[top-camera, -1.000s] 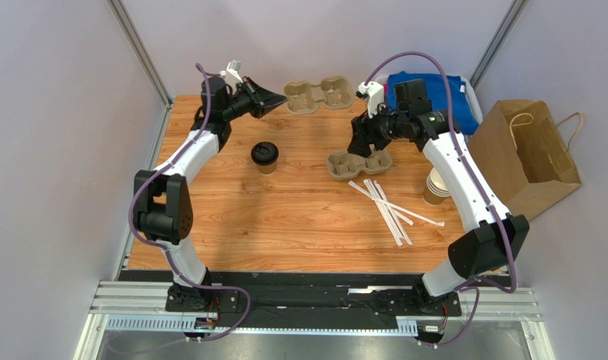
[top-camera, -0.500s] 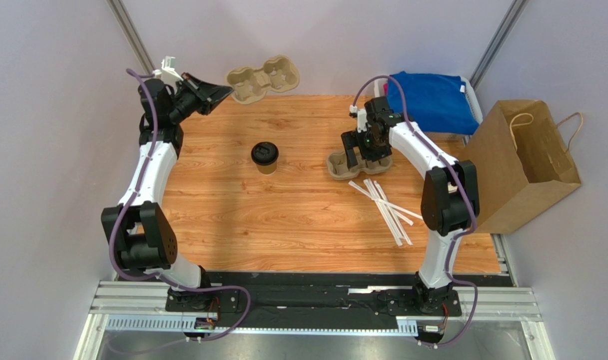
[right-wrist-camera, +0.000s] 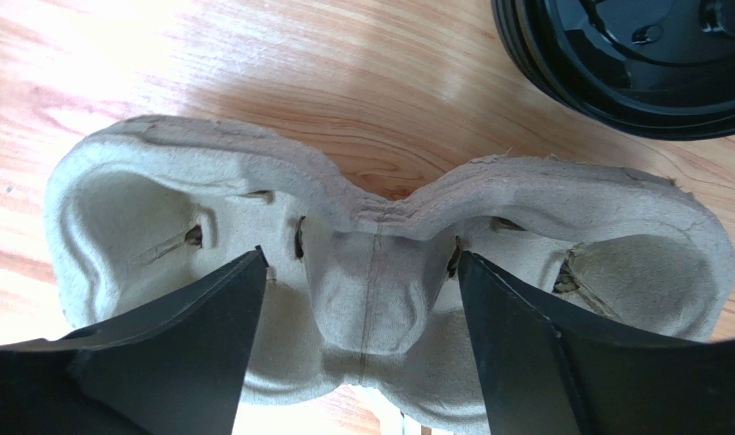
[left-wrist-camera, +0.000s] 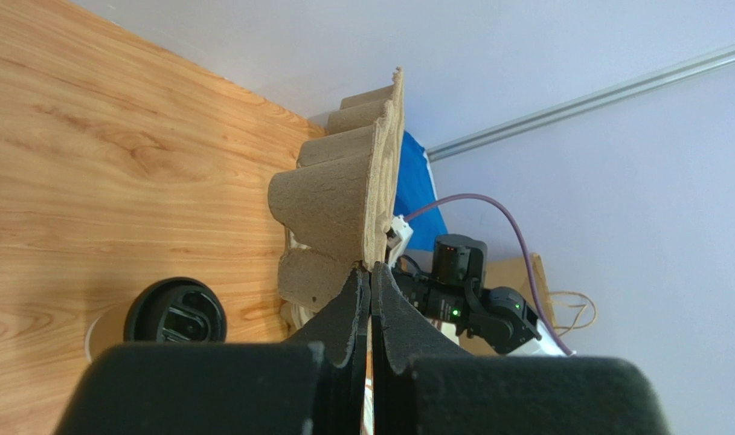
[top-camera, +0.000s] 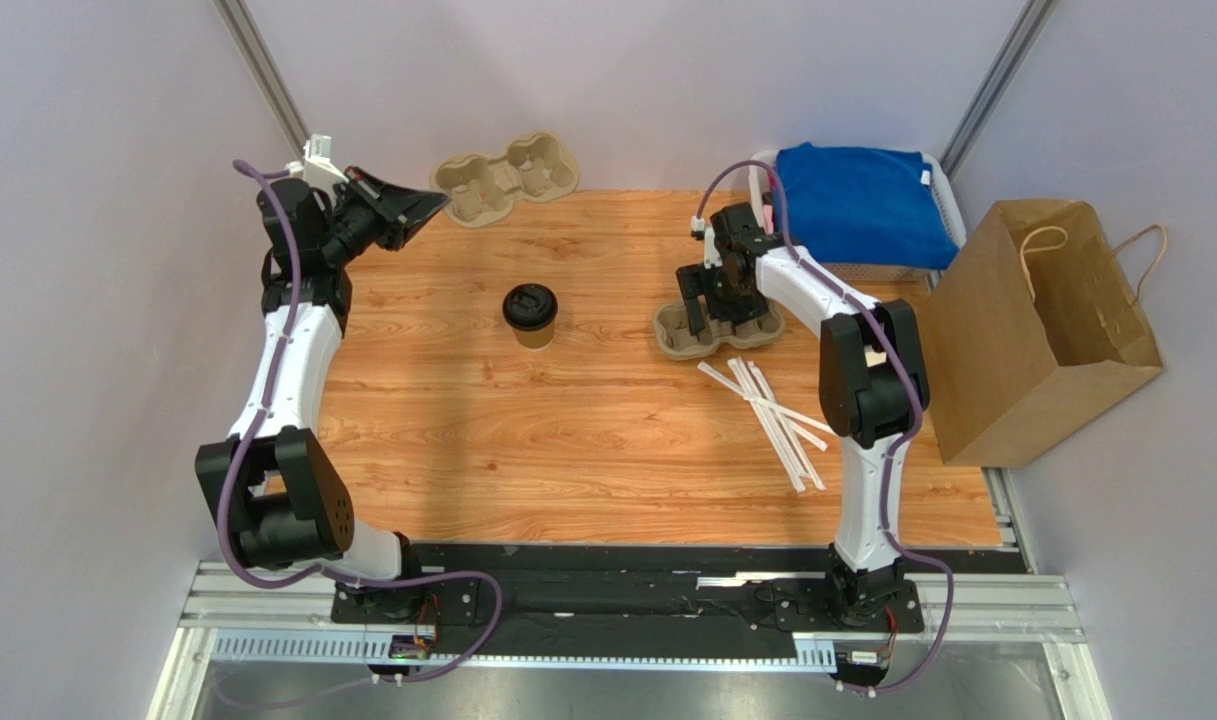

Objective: Pack the takeout coffee

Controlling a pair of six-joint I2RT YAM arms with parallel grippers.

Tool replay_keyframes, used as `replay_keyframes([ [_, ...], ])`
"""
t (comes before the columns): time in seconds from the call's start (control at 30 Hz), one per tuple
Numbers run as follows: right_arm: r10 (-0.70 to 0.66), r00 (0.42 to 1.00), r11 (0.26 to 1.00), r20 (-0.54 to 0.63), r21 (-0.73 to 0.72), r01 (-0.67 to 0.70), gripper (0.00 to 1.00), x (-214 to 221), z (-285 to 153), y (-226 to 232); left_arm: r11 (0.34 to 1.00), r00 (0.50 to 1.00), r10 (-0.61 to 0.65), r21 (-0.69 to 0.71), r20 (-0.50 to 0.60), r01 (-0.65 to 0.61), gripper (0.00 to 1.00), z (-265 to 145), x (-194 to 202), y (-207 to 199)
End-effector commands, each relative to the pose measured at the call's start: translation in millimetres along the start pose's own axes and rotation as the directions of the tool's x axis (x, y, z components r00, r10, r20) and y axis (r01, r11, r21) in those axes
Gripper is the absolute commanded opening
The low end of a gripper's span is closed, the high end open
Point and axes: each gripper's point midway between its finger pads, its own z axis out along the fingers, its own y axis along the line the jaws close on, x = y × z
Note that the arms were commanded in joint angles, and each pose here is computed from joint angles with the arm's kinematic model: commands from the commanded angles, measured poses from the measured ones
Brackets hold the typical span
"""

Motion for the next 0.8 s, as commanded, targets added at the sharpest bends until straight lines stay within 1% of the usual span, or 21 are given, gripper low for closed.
replay_keyframes([
  [0.0, 0.051, 0.996, 0.997, 0.067, 0.053, -0.054, 0.77, -15, -9, -14, 0.998, 0.997, 0.06, 0.019, 0.037, -0.061, 0.0, -12, -14, -10],
  [0.1, 0.082, 0.995, 0.994, 0.056, 0.072, -0.086, 0.73, -5, -15, -32, 0.998, 0.997, 0.062, 0.02, 0.042, -0.062, 0.0, -12, -18, -8],
  [0.3, 0.12, 0.989, 0.986, 0.09, 0.11, -0.129, 0.71, -6, -39, -68, 0.998, 0.998, 0.059, 0.009, 0.031, -0.059, 0.0, -11, -18, 3],
  [0.33, 0.101, 0.99, 0.987, 0.094, 0.118, -0.112, 0.71, -7, -42, -76, 0.998, 0.998, 0.055, 0.005, 0.03, -0.055, 0.0, -11, -18, 5],
  [0.43, 0.136, 0.986, 0.978, 0.1, 0.147, -0.15, 0.66, -4, -47, -102, 0.999, 0.998, 0.05, -0.013, 0.027, -0.05, 0.0, -13, -17, 14],
  [0.6, 0.202, 0.974, 0.958, 0.099, 0.189, -0.218, 0.64, 5, -47, -141, 0.997, 0.998, 0.064, -0.052, 0.026, -0.062, 0.0, -20, -20, 28],
  [0.67, 0.215, 0.972, 0.954, 0.095, 0.194, -0.23, 0.63, 7, -47, -147, 0.996, 0.998, 0.053, -0.078, 0.032, -0.051, 0.0, -24, -23, 36],
  [0.7, 0.245, 0.965, 0.943, 0.098, 0.207, -0.26, 0.62, 12, -49, -162, 0.995, 0.998, 0.058, -0.085, 0.029, -0.056, 0.0, -26, -23, 40],
  [0.77, 0.26, 0.961, 0.928, 0.097, 0.248, -0.276, 0.61, 17, -50, -174, 0.993, 0.998, 0.053, -0.109, 0.032, -0.05, 0.0, -31, -25, 49],
])
